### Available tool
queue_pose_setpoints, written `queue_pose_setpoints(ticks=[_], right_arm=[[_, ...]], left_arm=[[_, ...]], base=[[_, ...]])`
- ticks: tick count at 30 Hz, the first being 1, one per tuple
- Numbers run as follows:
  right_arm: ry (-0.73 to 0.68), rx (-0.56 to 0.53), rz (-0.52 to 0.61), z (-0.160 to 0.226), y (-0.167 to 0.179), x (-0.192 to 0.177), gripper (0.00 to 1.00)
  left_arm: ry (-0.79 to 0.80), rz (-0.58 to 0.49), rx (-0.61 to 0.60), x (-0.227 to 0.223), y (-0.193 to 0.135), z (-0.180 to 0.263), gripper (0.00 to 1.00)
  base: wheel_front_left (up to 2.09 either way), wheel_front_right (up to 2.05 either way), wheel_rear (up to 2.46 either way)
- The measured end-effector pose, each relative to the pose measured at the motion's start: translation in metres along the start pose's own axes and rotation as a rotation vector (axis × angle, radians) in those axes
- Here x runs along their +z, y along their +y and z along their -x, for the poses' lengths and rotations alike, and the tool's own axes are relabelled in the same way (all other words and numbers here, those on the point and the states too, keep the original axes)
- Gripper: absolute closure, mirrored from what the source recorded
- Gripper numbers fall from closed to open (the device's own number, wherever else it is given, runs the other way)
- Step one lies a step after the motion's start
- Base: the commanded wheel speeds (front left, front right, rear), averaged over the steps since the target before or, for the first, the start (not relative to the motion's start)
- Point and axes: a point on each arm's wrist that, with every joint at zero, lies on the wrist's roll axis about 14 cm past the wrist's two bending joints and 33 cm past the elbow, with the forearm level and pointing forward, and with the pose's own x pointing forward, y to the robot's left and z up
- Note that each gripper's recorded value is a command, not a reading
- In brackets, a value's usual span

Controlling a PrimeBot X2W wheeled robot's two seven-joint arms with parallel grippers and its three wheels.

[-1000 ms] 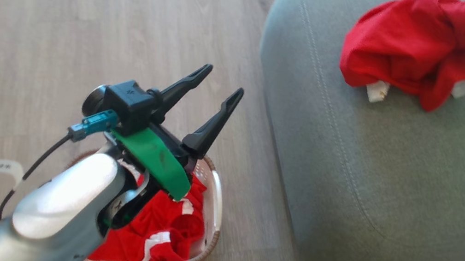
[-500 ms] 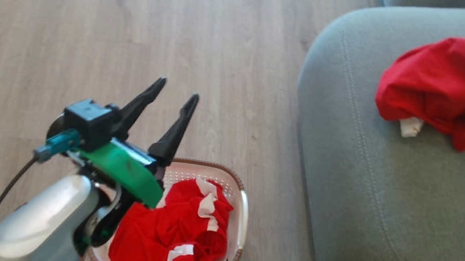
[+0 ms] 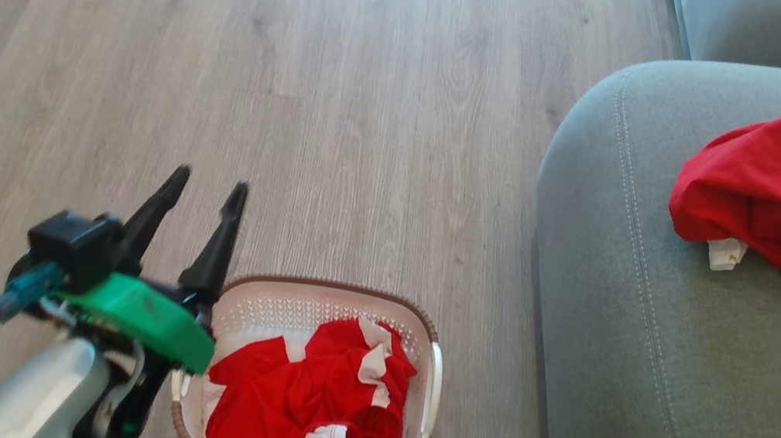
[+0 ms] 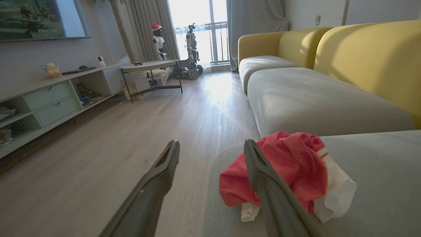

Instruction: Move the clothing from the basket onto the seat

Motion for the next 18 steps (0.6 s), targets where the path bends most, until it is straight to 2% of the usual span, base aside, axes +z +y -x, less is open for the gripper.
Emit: queue_pose_setpoints(ticks=[7,18], right_arm=[[-0.003,0.004,-0.062,0.021,0.024,-0.023,0.0],[-0.006,0.068,-0.101,0.028,0.061,-0.049,0.0]], left_arm=[[0.013,0.02,0.129,-0.007,0.027,0.028,0.0],[-0.033,-0.023,0.24,-0.002,0.051,0.046,0.0]], base=[[0.0,0.0,0.0],[0.0,0.0,0.0]])
